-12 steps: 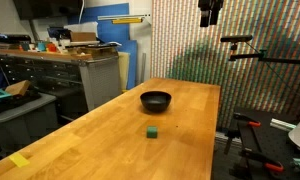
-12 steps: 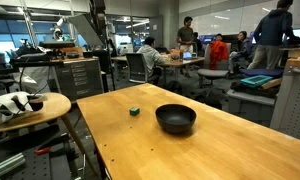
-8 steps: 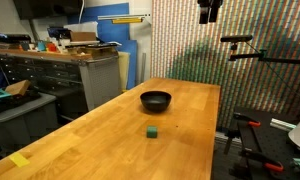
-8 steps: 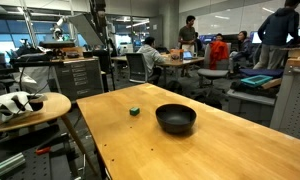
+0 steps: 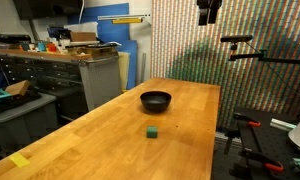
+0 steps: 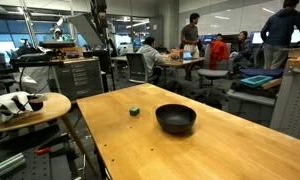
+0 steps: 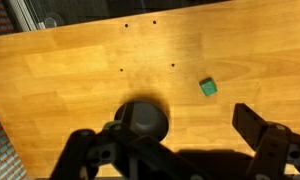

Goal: Put the green block inside the black bowl

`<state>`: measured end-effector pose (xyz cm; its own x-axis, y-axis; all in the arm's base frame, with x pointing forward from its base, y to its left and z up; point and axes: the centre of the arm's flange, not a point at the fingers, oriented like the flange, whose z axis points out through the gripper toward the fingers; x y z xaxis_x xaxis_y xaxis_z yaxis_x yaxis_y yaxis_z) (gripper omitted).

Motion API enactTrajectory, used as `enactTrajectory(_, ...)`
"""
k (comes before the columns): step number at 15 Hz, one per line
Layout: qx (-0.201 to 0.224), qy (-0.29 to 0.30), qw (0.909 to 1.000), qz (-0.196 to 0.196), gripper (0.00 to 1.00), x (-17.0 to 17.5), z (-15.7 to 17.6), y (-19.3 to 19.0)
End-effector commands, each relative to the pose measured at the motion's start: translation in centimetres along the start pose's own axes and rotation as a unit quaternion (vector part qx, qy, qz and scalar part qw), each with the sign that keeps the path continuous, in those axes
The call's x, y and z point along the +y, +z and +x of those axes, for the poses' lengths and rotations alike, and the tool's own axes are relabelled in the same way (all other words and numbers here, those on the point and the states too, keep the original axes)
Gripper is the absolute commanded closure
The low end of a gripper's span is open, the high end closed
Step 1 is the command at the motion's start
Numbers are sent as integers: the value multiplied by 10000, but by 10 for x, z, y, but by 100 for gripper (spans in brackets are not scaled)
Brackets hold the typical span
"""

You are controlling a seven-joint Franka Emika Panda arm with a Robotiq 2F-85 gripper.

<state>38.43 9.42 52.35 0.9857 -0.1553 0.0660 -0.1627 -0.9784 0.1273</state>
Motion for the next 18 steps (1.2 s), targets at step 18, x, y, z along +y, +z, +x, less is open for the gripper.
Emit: enactTrajectory(18, -41, -2108, 9772, -269, 0, -122, 123, 195)
